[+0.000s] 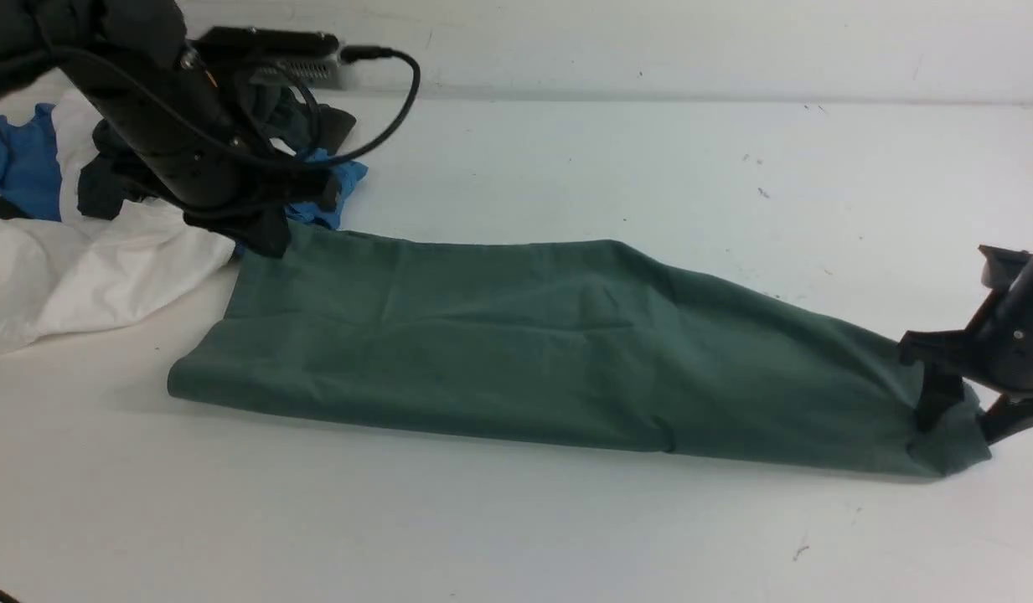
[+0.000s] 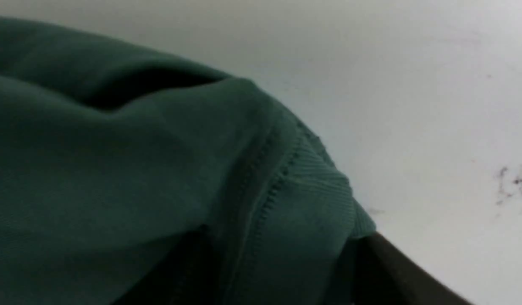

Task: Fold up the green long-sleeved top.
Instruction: Use the right arm to clamp the right edge of the fabric, then use the right arm to drag the right edge of the fabric to the left and folds it over the left edge

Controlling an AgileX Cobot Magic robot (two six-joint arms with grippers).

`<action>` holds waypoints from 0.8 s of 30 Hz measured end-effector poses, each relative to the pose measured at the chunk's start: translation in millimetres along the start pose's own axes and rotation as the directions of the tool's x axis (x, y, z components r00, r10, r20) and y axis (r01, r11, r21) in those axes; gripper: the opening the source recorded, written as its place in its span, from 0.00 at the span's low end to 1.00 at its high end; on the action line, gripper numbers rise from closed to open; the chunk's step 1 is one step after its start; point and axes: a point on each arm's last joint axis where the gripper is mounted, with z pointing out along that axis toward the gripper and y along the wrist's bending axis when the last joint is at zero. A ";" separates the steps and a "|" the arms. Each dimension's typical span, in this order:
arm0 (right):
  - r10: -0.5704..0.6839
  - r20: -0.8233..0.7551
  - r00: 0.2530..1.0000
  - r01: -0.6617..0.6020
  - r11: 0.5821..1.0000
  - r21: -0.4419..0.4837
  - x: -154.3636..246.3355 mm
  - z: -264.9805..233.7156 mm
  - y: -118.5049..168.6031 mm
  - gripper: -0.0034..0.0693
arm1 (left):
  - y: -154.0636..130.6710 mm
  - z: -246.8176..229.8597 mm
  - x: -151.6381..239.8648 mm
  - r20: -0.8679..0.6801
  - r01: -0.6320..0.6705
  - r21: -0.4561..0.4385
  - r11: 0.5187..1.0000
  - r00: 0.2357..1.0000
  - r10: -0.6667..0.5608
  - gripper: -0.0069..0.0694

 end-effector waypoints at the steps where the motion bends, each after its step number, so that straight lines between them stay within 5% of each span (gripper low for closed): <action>1: -0.012 -0.001 1.000 0.012 1.000 -0.005 -0.3 0.5 0.5 0.44 | -0.9 -8.0 1.0 0.014 -0.003 0.000 1.000 1.000 0.003 0.08; 2: -0.029 -0.002 1.000 0.029 0.999 -0.018 -0.4 0.6 1.6 0.27 | -2.6 -22.4 2.8 0.043 -0.008 -0.001 1.000 0.999 0.008 0.08; 4: -0.052 -0.013 0.999 0.052 0.998 -0.019 -0.5 -1.1 1.9 0.13 | -3.6 -35.9 5.9 0.061 -0.018 -0.008 1.000 0.998 0.018 0.08; 10: -0.100 -0.098 0.990 0.116 0.980 0.164 -1.2 -24.7 -24.6 0.11 | -4.1 -61.3 15.1 0.082 -0.035 -0.038 0.999 0.996 0.038 0.08; 15: -0.117 0.090 0.989 0.079 0.932 0.353 -25.4 -90.9 -38.8 0.11 | -5.9 -77.9 21.5 0.101 -0.037 -0.040 0.998 0.994 0.041 0.08; 18: -0.107 0.186 0.977 0.040 0.943 0.332 -35.1 -117.7 -35.0 0.11 | -6.6 -83.7 23.4 0.111 -0.038 -0.041 0.998 0.993 0.043 0.08; 24: -0.085 0.389 0.917 0.064 0.996 0.068 -39.8 -184.9 18.6 0.11 | -7.4 -92.3 27.5 0.115 -0.041 -0.044 0.998 0.992 0.046 0.08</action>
